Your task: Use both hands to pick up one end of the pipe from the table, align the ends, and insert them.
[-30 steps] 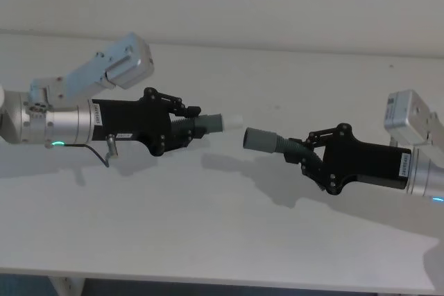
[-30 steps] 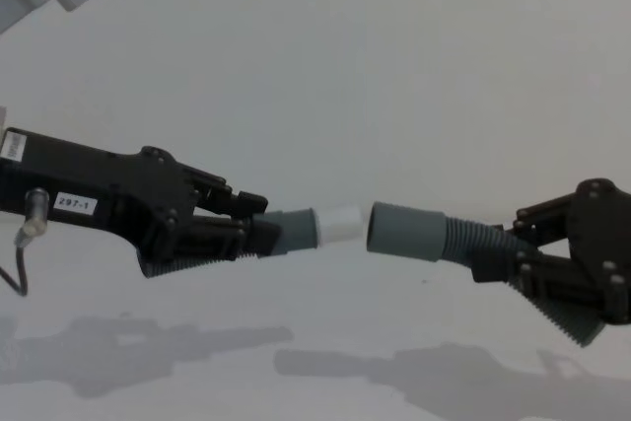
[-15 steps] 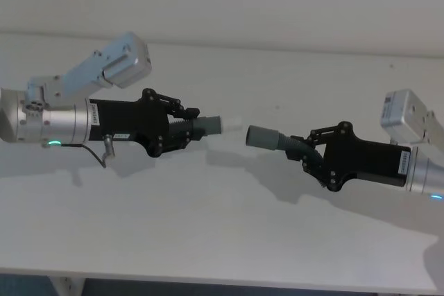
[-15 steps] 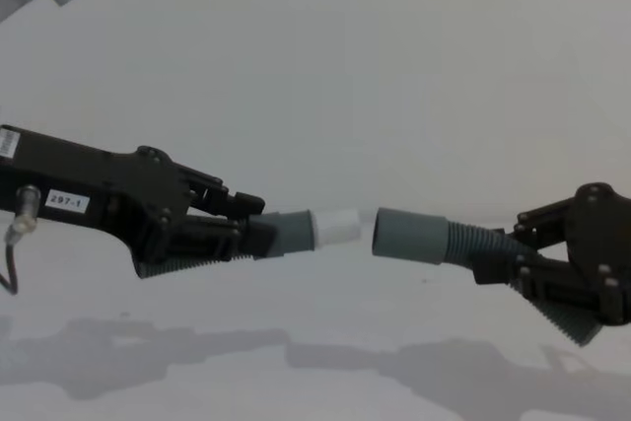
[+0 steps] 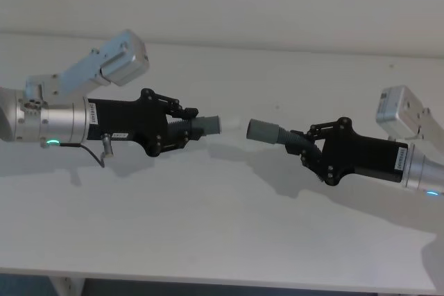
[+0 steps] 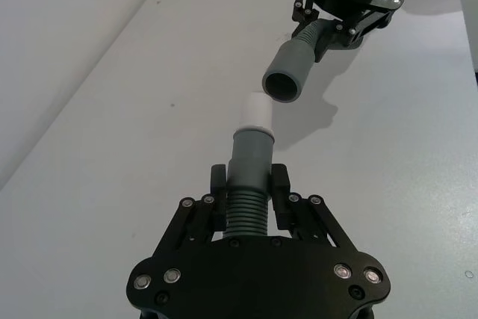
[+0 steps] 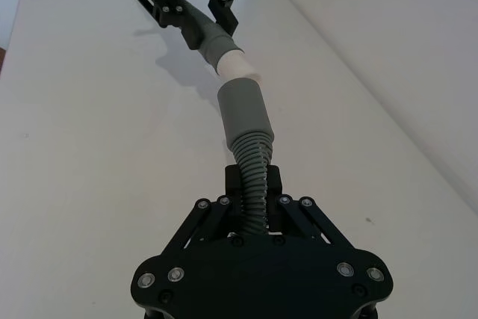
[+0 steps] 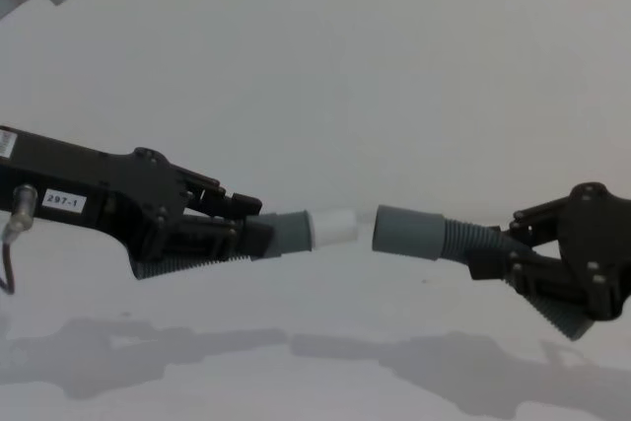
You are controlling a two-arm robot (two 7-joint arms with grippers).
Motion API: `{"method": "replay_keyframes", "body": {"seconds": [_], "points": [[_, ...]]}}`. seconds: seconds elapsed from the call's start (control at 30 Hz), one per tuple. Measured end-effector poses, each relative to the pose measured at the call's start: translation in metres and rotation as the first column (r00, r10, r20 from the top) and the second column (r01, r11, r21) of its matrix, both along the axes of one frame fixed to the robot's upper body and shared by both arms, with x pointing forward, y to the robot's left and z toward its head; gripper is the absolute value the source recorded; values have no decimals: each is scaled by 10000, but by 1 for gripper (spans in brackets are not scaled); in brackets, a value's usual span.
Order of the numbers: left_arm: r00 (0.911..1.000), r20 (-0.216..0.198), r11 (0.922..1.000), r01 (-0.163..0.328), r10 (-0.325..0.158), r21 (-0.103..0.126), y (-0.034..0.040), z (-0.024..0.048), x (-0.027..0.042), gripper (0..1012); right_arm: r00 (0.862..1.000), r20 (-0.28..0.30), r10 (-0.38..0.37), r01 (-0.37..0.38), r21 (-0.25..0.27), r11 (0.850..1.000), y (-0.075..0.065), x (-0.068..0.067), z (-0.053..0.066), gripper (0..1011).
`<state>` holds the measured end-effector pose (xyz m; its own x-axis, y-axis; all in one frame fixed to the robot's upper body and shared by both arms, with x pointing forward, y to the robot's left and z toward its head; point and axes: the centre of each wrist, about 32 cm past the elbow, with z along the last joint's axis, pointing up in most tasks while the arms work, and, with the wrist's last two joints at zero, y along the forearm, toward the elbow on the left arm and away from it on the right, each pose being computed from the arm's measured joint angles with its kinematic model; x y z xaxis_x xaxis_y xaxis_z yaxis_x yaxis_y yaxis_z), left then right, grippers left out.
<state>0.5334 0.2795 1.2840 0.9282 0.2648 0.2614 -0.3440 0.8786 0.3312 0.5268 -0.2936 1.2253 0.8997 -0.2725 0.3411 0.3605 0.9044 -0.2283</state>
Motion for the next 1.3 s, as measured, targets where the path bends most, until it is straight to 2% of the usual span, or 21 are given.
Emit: {"method": "replay_keyframes", "body": {"seconds": [0.73, 1.3], "points": [[9999, -145, 9998, 53, -56, -195, -36, -16, 74, 340, 9997, 80, -210, 210, -32, 9998, 16, 48, 4, 172], [9997, -137, 9995, 218, -221, -220, -126, -2, 124, 340, 9996, 56, -289, 288, 57, 9996, 25, 79, 3, 172]]}}
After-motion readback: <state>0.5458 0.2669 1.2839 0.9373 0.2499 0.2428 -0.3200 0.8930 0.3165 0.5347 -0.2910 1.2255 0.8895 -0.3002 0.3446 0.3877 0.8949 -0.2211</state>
